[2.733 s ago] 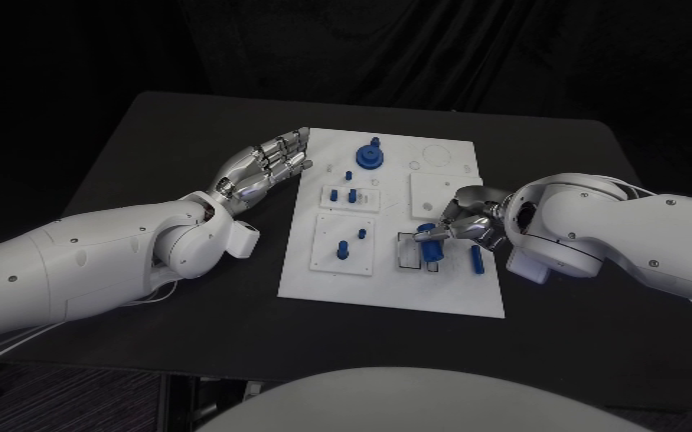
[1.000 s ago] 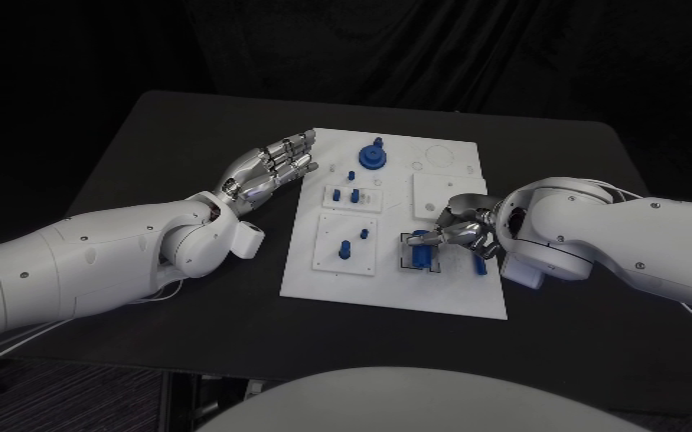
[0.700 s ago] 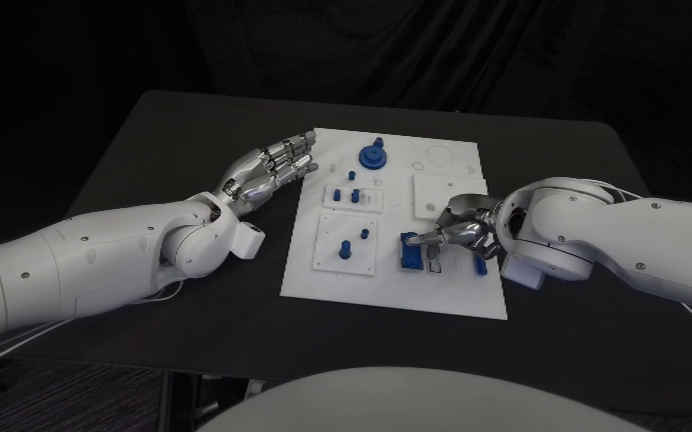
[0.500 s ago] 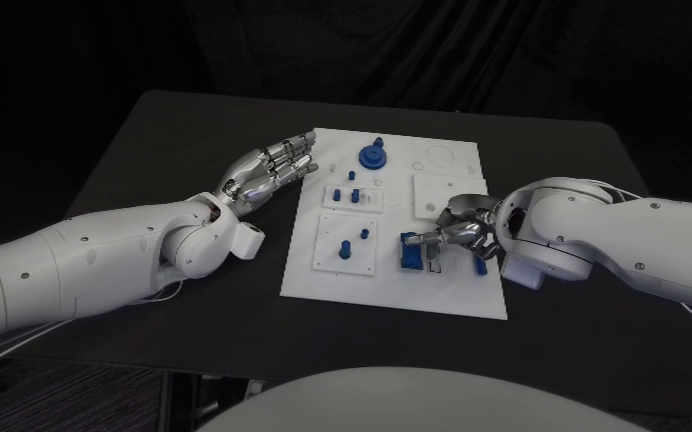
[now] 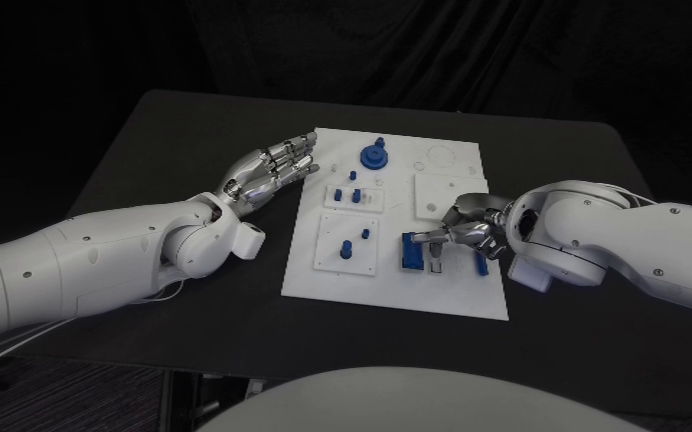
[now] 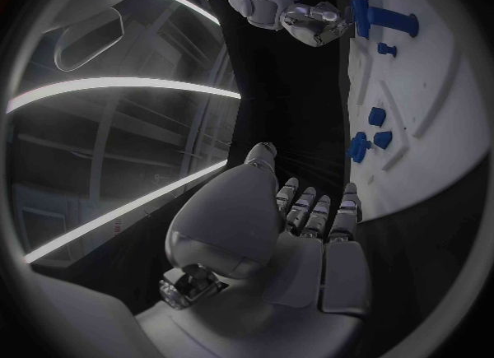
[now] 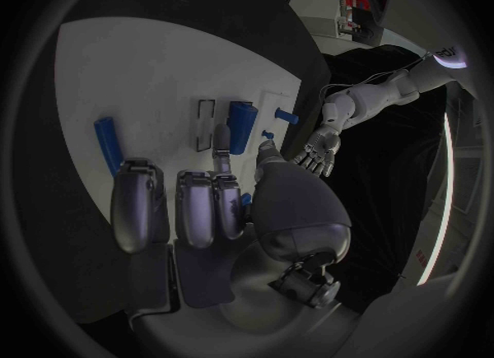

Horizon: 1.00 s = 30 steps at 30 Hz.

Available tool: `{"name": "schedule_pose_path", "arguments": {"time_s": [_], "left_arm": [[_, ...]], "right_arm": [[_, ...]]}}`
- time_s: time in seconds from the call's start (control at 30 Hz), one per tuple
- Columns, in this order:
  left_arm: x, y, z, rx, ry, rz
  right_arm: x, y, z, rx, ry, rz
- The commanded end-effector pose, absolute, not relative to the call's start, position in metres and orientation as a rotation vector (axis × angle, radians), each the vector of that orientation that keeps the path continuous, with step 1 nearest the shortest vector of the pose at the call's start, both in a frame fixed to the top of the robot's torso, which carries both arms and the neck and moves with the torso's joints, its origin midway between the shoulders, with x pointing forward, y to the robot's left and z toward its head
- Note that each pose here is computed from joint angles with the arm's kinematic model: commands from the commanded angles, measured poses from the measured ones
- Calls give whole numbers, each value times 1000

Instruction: Assemble the parts on the task board

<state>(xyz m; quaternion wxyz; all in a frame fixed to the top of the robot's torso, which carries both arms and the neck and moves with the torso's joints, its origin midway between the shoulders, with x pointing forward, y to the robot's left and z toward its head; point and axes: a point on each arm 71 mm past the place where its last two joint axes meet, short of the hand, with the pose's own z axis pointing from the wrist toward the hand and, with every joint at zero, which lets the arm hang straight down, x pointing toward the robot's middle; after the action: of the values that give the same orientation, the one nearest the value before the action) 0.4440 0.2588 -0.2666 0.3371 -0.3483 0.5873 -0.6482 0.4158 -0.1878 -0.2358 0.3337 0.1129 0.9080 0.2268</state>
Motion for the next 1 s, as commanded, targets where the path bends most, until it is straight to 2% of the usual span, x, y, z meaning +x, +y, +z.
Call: {"name": "schedule_pose_path", "arguments": {"time_s": [0.03,0.2,0.37,0.83,1.0], "left_arm": [[443,258,-263,-878,1478,-1741],[442,258,-264,-880,1480,-1743],[442,257,-264,-881,1480,-1744],[441,257,-265,-883,1484,-1745],[441,257,-265,-883,1484,-1745]], "right_arm": [[414,-184,-230,292,2294,688],[409,-182,-225,220,2241,723],[407,-183,-224,165,2234,708],[403,-185,-235,92,2272,646],[402,-183,-236,46,2250,640]]}}
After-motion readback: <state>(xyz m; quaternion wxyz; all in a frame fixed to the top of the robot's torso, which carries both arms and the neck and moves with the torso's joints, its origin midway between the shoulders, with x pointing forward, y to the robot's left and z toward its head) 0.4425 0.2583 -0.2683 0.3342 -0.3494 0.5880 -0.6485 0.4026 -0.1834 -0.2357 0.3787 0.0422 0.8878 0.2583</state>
